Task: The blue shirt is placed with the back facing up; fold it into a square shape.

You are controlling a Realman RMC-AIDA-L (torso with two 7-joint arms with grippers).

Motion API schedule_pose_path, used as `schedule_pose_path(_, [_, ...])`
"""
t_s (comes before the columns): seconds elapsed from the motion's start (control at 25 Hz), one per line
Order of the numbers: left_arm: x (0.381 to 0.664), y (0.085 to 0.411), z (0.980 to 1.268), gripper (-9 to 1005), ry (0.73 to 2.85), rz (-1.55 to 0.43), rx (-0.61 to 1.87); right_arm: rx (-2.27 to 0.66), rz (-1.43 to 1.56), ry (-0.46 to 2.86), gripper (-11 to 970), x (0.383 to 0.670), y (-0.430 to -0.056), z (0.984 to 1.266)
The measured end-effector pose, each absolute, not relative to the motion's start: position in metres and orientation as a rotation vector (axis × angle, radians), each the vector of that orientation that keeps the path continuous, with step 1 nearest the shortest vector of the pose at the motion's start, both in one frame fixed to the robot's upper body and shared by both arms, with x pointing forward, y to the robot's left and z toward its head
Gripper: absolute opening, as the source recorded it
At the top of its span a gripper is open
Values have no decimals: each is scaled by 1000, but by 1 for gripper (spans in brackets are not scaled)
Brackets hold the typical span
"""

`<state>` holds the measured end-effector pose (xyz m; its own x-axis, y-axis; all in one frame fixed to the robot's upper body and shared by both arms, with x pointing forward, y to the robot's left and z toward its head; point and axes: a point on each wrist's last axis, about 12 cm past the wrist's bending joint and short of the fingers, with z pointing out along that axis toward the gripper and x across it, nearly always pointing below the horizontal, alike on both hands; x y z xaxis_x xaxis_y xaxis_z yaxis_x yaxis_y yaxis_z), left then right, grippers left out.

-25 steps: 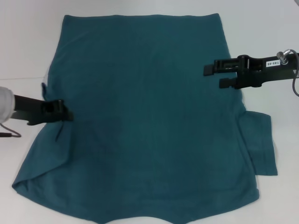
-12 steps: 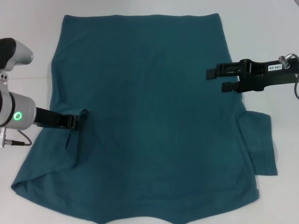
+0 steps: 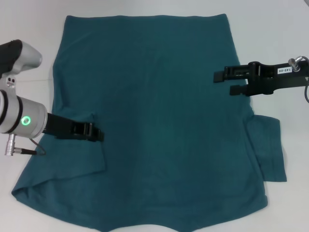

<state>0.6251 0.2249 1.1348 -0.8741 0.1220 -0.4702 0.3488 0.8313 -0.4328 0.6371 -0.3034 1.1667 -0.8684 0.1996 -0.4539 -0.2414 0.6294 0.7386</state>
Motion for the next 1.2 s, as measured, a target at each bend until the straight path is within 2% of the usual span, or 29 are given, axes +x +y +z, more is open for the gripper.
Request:
schedule_pose_path(0.08, [622,231,1140,62,2574,-810,309,-39,1165,2347,928,637,-303,1167])
schedule_pose_path(0.44, [597,300,1134,411,2432,-1028,-45,-102,1109,2327,928,637,-307,1166])
schedule_pose_path(0.52, [590,308,1132,480,2407,-1066,-55,-135,1090,2318,928,637,-307,1166])
schedule_pose_path(0.6, [576,315,1131,493,2359,-1129,32,-197,1057,2300,928,637,-309,1167])
schedule_pose_path(0.76, [549,309,1128,519,2201,-1204,395,-285,1005,2267,928,634,-312,1168])
schedule_pose_path(0.84, [539,303,1122,526,2136,-1209,475,-287,995,2264,928,632,-314,1167])
schedule_pose_path(1.08, [529,286,1103,548,2100,-1211,482,-284,1007,2282,928,628,-318,1167])
schedule_pose_path(1.2, [529,286,1100,666,2136,-1264,427,-336,1037,2347,928,619,-322,1170])
